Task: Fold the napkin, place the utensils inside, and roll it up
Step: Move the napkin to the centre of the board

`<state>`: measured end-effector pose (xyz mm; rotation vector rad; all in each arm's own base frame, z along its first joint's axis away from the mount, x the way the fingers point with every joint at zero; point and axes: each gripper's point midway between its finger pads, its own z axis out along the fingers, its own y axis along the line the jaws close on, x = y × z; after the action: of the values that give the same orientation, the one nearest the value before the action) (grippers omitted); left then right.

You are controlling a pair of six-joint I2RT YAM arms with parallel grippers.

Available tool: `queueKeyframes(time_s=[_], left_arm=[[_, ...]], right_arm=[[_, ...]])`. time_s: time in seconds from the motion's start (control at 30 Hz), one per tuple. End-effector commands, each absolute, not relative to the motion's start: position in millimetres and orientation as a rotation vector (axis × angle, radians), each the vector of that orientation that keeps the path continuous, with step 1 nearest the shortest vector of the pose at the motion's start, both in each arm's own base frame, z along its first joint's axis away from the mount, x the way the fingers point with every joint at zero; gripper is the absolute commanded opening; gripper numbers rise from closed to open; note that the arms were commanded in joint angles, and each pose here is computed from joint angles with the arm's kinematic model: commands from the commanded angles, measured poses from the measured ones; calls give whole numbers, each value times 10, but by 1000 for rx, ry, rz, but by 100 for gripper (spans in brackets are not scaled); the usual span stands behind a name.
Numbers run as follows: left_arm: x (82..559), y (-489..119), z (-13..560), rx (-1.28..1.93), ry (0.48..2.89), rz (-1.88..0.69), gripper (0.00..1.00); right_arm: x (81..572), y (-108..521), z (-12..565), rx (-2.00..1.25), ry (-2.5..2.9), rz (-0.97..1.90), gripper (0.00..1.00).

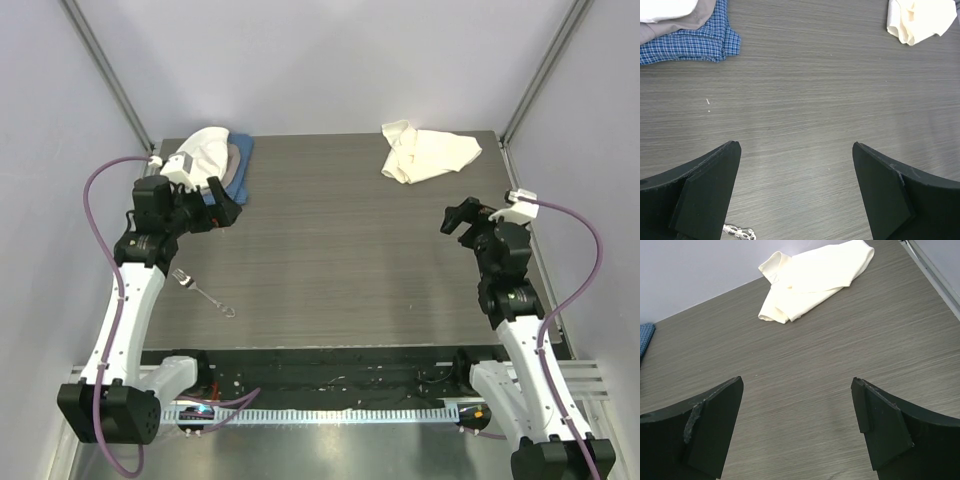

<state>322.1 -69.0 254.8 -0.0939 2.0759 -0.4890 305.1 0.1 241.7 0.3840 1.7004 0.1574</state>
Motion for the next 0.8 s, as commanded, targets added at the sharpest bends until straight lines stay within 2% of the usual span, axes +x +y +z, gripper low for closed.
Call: queueKeyframes(time_s=[0.0, 0.27, 0.47, 0.63, 0.77], left_arm=[[3239, -703, 2813, -69, 1992, -499, 100], [3235, -673, 2797, -149, 1987, -505, 100], [3253, -802, 2754, -132, 2007, -597, 100], [3254, -874, 2692, -94, 2032, -635, 99], [3273, -785, 2634, -109, 2044, -571, 99]], right_arm=[[3048, 87, 2666, 359, 1681, 212, 99], [3101, 171, 2853, 347, 1733, 252, 93], [3268, 133, 2552, 345, 2034, 150, 87], [3777, 114, 2066, 374, 2211, 76, 81], [4415, 184, 2000, 357, 2193, 58, 80]])
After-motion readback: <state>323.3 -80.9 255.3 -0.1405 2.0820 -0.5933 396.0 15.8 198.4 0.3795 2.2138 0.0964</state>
